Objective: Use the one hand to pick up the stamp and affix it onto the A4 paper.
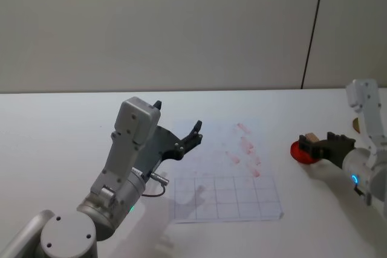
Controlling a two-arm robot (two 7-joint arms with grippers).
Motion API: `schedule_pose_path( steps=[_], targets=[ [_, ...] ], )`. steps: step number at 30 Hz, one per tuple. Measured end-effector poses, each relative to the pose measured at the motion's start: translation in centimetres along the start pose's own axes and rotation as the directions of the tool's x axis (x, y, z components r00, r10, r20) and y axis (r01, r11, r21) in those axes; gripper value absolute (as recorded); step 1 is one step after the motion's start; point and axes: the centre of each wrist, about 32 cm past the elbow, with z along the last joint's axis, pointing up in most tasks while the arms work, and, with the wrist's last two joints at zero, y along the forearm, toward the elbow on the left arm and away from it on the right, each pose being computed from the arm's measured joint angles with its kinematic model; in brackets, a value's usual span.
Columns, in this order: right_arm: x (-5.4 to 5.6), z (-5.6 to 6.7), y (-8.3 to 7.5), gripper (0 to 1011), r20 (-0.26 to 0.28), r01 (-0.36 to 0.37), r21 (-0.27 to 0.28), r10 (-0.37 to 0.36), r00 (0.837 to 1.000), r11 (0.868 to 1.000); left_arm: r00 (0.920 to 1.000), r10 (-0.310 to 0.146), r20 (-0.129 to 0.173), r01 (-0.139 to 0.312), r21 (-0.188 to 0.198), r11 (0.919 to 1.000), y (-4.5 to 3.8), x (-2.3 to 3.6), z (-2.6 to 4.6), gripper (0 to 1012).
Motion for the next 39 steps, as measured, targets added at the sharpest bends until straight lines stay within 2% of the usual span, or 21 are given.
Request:
schedule_pose_path(
  steps=[2, 3, 5, 6, 9, 10, 18, 31, 39],
  targets=[
    [0.0, 0.0, 0.3, 718, 0.004, -0.005, -0.002, 0.005, 1.0, 1.0, 1.0, 0.0, 0.0, 0.0, 0.0, 1.0, 0.0, 0.0, 0.0, 993],
    [0.0, 0.0, 0.4, 659, 0.005, -0.006, -0.003, 0.006, 1.0, 1.0, 1.0, 0.0, 0.0, 0.0, 0.0, 1.0, 0.0, 0.0, 0.0, 993],
    [0.0, 0.1, 0.5, 620, 0.007, -0.008, -0.004, 0.008, 1.0, 1.0, 1.0, 0.0, 0.0, 0.0, 0.0, 1.0, 0.0, 0.0, 0.0, 993],
    [0.0, 0.1, 0.7, 560, 0.009, -0.01, -0.005, 0.01, 1.0, 1.0, 1.0, 0.0, 0.0, 0.0, 0.0, 1.0, 0.0, 0.0, 0.0, 993],
    [0.1, 0.1, 0.9, 503, 0.01, -0.011, -0.009, 0.011, 1.0, 1.0, 1.0, 0.0, 0.0, 0.0, 0.0, 1.0, 0.0, 0.0, 0.0, 993],
    [0.1, 0.1, 1.0, 444, 0.012, -0.012, -0.012, 0.012, 1.0, 1.0, 1.0, 0.0, 0.0, 0.0, 0.0, 1.0, 0.0, 0.0, 0.0, 993],
    [0.2, 0.0, 1.4, 217, 0.016, -0.014, -0.024, 0.014, 1.0, 1.0, 1.0, 0.0, 0.0, 0.0, 0.0, 1.0, 0.0, 0.0, 0.0, 993],
    [0.2, -0.1, 1.7, 218, 0.019, -0.014, -0.045, 0.015, 1.0, 0.999, 1.0, 0.0, 0.0, 0.0, 0.0, 1.0, 0.0, 0.0, 0.0, 993],
    [0.2, 0.1, 1.6, 218, 0.021, -0.013, -0.038, 0.014, 1.0, 0.999, 1.0, 0.0, 0.0, 0.0, 0.0, 1.0, 0.0, 0.0, 0.0, 993]
  ],
)
